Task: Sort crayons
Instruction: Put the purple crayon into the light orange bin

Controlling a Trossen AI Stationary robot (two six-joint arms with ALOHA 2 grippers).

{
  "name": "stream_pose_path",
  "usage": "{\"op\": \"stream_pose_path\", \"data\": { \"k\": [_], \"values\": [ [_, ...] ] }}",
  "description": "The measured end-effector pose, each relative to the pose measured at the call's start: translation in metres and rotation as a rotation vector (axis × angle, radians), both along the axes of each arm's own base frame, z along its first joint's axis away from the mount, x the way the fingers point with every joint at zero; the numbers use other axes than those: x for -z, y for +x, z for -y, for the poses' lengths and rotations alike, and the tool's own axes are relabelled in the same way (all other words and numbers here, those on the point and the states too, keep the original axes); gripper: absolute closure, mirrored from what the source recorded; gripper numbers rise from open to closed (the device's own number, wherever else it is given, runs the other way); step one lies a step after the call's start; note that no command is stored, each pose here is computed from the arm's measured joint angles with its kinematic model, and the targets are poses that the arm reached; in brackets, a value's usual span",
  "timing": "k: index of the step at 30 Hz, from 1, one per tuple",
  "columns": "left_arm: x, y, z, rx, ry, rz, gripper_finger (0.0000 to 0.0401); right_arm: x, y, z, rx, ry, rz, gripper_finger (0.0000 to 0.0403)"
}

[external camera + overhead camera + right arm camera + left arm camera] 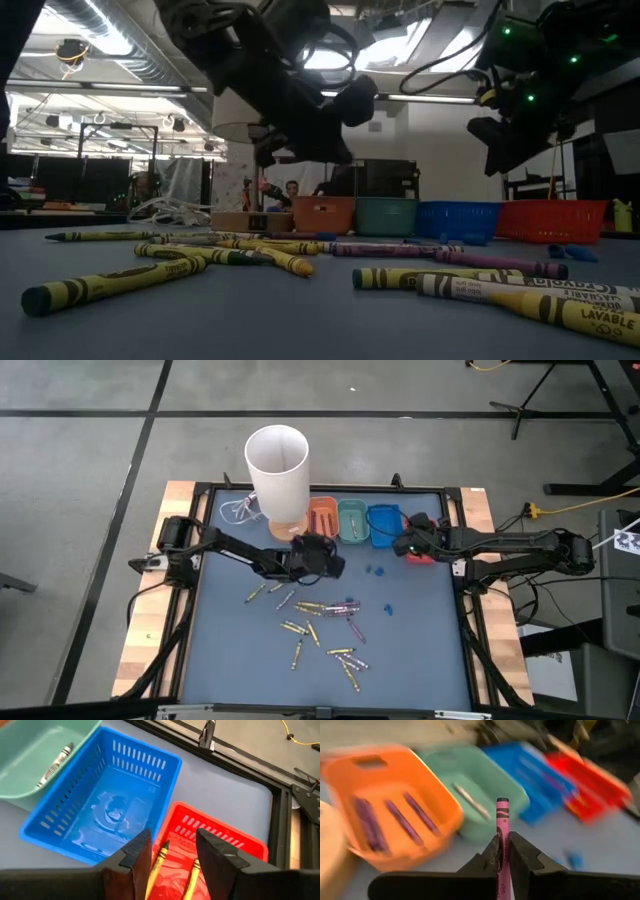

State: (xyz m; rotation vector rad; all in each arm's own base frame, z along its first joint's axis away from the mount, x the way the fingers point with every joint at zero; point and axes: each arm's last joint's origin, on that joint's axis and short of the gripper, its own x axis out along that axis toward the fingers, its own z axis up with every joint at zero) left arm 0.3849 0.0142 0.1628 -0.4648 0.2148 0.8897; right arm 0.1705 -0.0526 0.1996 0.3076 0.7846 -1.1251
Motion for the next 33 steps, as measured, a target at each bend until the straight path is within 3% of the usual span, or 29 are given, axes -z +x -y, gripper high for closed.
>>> {"op": "stream_pose_path", "data": {
  "k": [4,8,16,21,26,33],
  "values": [
    [-0.003,-0.003,-0.009,-0.187,0.035,0.082,0.0395,-0.002,0.003,0.001,0.000,-0.008,0.039,0.0251],
    [-0.004,-0.005,-0.011,-0.291,0.020,0.169,0.0399,-0.002,0.004,0.001,0.000,-0.011,0.055,0.0251],
    [-0.003,-0.005,-0.012,-0.413,-0.058,0.362,0.0400,-0.003,0.006,0.001,0.000,-0.015,0.076,0.0251],
    [0.016,0.005,-0.013,-0.460,-0.117,0.484,0.0401,-0.003,0.006,0.001,0.000,-0.015,0.076,0.0251],
    [0.032,0.010,-0.025,-0.549,-0.131,0.553,0.0401,-0.003,0.006,0.001,0.000,-0.015,0.075,0.0251],
    [0.033,0.010,-0.045,-0.560,-0.169,0.556,0.0396,-0.003,0.006,0.001,0.000,-0.015,0.076,0.0251]
  ]
}}
